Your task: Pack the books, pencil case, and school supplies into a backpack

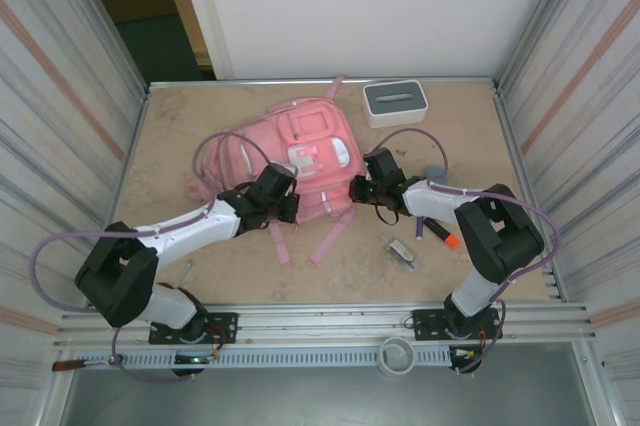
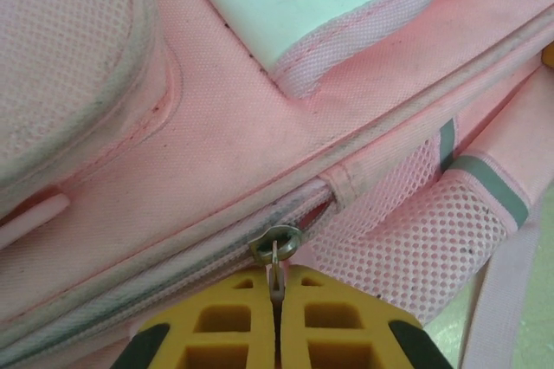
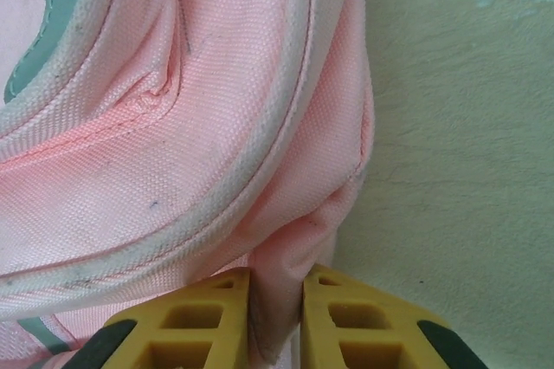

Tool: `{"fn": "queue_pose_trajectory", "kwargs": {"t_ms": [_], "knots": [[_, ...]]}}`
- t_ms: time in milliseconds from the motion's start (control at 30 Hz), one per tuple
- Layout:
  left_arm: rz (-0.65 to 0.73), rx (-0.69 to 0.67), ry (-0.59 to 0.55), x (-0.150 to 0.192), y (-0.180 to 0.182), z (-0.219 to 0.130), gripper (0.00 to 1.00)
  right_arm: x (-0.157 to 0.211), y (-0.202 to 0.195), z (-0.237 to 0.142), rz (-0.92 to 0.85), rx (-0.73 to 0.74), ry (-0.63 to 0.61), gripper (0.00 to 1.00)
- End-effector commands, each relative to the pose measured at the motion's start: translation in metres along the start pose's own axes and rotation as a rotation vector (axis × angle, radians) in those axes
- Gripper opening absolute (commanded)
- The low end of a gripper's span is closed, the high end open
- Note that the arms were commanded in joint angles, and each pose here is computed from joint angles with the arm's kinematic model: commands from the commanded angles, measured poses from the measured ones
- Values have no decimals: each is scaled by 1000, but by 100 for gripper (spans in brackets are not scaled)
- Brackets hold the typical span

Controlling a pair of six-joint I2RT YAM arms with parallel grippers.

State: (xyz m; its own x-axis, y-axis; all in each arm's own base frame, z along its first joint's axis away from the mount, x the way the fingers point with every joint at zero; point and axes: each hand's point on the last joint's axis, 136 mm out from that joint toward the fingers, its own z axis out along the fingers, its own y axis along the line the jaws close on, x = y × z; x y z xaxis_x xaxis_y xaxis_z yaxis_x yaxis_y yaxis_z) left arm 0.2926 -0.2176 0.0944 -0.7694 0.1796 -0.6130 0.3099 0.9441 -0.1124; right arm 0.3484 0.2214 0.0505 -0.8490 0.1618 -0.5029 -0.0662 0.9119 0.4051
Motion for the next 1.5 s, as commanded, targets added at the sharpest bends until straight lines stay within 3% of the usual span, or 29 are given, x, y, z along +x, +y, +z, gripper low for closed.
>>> {"fn": "queue_pose_trajectory", "kwargs": {"t_ms": [0, 433, 867, 933, 1033, 1167, 1333, 1467], "knots": [[18, -49, 28, 10, 21, -13, 0, -5, -17, -1, -21, 81, -21, 0], [-34, -150, 31, 26, 74, -30, 0, -21, -20, -11, -34, 100, -61, 0], [11, 102, 1, 7, 4, -26, 0, -75, 8, 3, -63, -14, -2, 0], [17, 118, -4, 2, -6, -23, 0, -84, 10, 2, -59, -20, 2, 5], [16, 120, -3, -2, -13, -19, 0, -85, 9, -12, -61, -10, -15, 24], [19, 109, -13, -3, -13, -17, 0, -58, 7, -32, -18, -38, -9, 48], [25, 97, -22, -4, -11, -16, 0, -7, 32, -31, 36, -147, 68, 65], [27, 107, -23, -4, -13, -17, 0, 15, 45, -15, 59, -158, 90, 70]]}}
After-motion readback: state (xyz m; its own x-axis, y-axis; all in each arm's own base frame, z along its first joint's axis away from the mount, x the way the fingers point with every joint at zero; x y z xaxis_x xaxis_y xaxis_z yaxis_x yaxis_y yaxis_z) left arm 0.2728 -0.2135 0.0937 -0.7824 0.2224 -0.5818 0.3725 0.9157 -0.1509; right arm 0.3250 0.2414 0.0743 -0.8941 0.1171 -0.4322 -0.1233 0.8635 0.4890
